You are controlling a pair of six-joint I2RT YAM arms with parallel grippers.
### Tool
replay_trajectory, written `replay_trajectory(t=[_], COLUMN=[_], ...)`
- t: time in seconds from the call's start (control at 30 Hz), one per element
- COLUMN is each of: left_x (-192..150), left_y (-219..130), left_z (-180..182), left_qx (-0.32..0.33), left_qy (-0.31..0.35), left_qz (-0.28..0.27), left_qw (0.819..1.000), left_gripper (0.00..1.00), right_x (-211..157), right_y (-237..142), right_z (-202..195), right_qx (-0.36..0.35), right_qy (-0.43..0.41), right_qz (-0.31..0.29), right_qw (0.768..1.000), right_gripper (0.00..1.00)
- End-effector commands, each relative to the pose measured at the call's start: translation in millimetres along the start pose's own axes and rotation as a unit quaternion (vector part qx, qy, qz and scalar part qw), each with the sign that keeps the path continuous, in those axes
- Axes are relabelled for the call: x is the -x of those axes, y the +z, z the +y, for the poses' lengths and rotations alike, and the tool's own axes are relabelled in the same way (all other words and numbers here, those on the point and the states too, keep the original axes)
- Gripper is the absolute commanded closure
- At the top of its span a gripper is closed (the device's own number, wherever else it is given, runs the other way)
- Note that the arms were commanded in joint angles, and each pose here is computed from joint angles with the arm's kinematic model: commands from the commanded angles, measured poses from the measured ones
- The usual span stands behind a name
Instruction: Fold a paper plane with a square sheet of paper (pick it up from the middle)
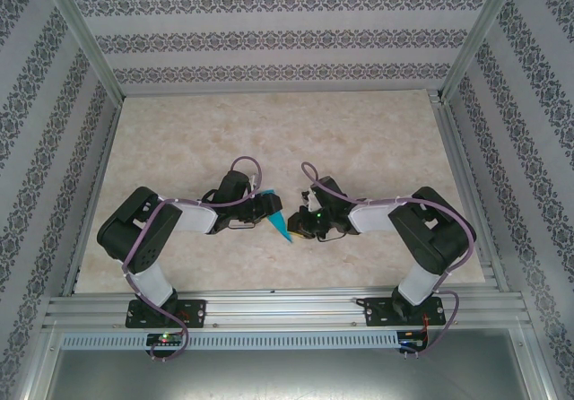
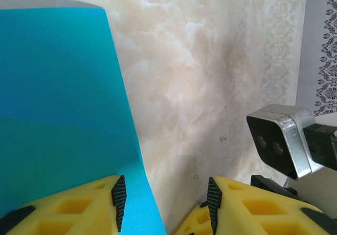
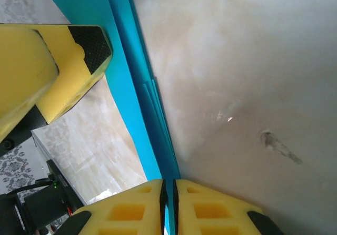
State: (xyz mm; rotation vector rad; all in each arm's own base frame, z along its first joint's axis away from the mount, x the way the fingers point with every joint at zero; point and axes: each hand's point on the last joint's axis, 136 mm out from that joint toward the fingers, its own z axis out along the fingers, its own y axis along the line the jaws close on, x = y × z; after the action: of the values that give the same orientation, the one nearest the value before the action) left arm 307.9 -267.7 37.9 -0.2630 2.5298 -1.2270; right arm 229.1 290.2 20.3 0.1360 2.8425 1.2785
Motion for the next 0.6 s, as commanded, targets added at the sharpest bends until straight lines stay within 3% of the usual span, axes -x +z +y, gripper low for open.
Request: replay_trajectory(t=[0.0,0.17,0.4,0.57], left_x=[-18.3,-18.7,-19.3,-18.9], left_y=[9.0,8.6,8.7,9.0], left_z=[33.5,34.5,35.8,33.9], left_qx=[0.058,0.059,0.062,0.060], left_qy=[-0.018,-0.019,-0.023,-0.022], left_qz=[0.025,0.025,0.027,0.027], left_qw=[0.998,0.998,0.997,0.998], left_gripper=[0.52,0.52,0.52,0.52], right_x=[-16.5,-24.0,-37.1,-25.7], right_y=[7.1,9.9,6.3,-6.6], right_z=[-16.1,-21.8,-44.6,-20.9], right_qx=[-0.023,-0.040,-0.122,-0.104], right_qy=[-0.002,-0.010,-0.030,-0.049], right_qz=[0.028,0.041,0.054,0.022], right_qw=[0.999,0.998,0.991,0.993], right_gripper=[0.86,0.87,0.87,0.87])
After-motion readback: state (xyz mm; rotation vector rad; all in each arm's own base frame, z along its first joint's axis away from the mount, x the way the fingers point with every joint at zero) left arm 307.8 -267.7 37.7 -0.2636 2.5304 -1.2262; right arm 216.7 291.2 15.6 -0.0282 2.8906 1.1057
